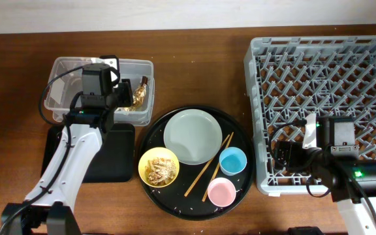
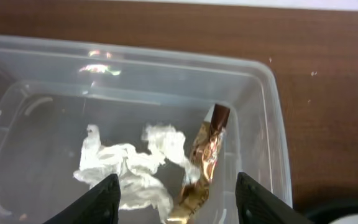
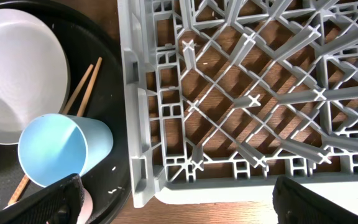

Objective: Sort waste into correct bins and load items into the dishwasher rack

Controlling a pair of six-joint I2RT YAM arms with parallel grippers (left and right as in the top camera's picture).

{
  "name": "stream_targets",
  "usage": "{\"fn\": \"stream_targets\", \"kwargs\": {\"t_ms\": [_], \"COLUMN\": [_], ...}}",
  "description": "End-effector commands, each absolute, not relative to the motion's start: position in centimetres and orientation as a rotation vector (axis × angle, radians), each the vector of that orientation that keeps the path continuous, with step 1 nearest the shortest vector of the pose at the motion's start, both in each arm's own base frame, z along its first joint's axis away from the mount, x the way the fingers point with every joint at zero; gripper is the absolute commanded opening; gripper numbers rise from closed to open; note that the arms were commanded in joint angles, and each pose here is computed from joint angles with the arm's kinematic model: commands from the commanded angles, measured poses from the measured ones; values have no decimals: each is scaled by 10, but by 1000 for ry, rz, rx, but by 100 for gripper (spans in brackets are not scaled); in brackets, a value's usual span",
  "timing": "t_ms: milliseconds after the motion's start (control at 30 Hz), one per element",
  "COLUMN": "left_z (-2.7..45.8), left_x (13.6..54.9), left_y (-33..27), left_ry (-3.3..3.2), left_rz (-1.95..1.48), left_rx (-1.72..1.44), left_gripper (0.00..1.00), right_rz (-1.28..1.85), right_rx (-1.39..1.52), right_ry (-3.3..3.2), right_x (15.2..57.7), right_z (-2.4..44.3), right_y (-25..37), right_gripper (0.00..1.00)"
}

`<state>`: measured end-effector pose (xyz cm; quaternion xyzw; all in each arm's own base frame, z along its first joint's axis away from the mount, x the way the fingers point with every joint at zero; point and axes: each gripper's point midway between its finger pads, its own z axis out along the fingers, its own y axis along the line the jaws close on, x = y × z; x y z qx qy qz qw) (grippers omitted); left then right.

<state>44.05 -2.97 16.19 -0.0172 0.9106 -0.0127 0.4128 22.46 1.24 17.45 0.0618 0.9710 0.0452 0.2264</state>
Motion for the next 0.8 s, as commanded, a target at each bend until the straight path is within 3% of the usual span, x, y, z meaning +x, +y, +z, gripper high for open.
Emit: {"fn": "stream_targets", "kwargs": {"t_ms": [0,367,700,767], "left_z": [183,119,55,44], "left_x": [420,285,233,228], "left_y": [-63,-175,-193,-198], "left_ry": [2305,2787,2948,2979], "left_rz": [-225,-463,-301,-278], "left_rx": [60,278,253,285], "left_gripper": [59,64,63,54], "right_rz": [136,137,136,136], "right_rx": [161,161,161,161], "right_ry": [2658,2658,2661,2661], "right_x": [227,227,226,227], "right_z": [181,181,181,181], "right_y": [15,15,15,15], "right_gripper": [98,98,98,98]}}
